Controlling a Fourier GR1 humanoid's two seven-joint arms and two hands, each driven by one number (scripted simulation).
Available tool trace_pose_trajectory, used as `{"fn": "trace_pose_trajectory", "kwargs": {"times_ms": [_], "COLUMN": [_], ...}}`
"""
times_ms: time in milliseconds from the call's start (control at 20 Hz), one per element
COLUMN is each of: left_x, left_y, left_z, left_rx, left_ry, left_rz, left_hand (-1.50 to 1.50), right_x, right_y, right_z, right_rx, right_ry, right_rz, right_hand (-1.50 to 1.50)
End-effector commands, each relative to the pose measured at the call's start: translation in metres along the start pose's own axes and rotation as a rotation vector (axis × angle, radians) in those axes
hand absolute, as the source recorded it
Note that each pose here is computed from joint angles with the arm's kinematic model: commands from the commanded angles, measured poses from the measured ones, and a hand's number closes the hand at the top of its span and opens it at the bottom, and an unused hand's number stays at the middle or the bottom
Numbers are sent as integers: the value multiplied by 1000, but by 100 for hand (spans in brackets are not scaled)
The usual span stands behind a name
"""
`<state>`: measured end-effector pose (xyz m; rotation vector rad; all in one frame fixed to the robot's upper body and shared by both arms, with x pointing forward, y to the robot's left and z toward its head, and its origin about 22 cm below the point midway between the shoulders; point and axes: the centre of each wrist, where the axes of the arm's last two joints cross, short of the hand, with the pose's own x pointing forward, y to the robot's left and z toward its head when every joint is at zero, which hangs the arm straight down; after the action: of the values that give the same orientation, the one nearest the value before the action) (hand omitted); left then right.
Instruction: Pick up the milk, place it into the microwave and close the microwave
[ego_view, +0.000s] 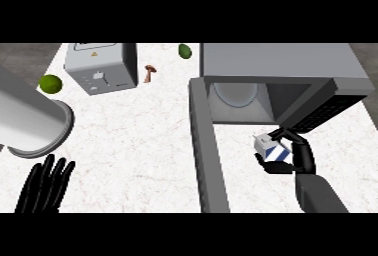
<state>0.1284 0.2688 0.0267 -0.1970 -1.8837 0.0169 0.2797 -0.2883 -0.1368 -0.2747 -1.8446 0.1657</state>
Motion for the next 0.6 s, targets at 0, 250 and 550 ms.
{"fn": "trace_pose_trajectory", "kwargs": {"times_ms": [0, 250, 550], "left_x": [3, -1, 0], "left_y": [13, 12, 33], "left_z": [6, 0, 5], "left_rx": [-2, 33, 28], "left_ry": [15, 8, 22], "left_rz": [16, 0, -2], "left_hand": [-150, -150, -150], "right_x": [9, 25, 48], "right_y": [22, 61, 70], "right_z": [-16, -15, -20], "right_rx": [13, 36, -6], "right_ry": [-81, -109, -118], "right_rz": [-102, -150, -64], "right_hand": [150, 150, 150]}}
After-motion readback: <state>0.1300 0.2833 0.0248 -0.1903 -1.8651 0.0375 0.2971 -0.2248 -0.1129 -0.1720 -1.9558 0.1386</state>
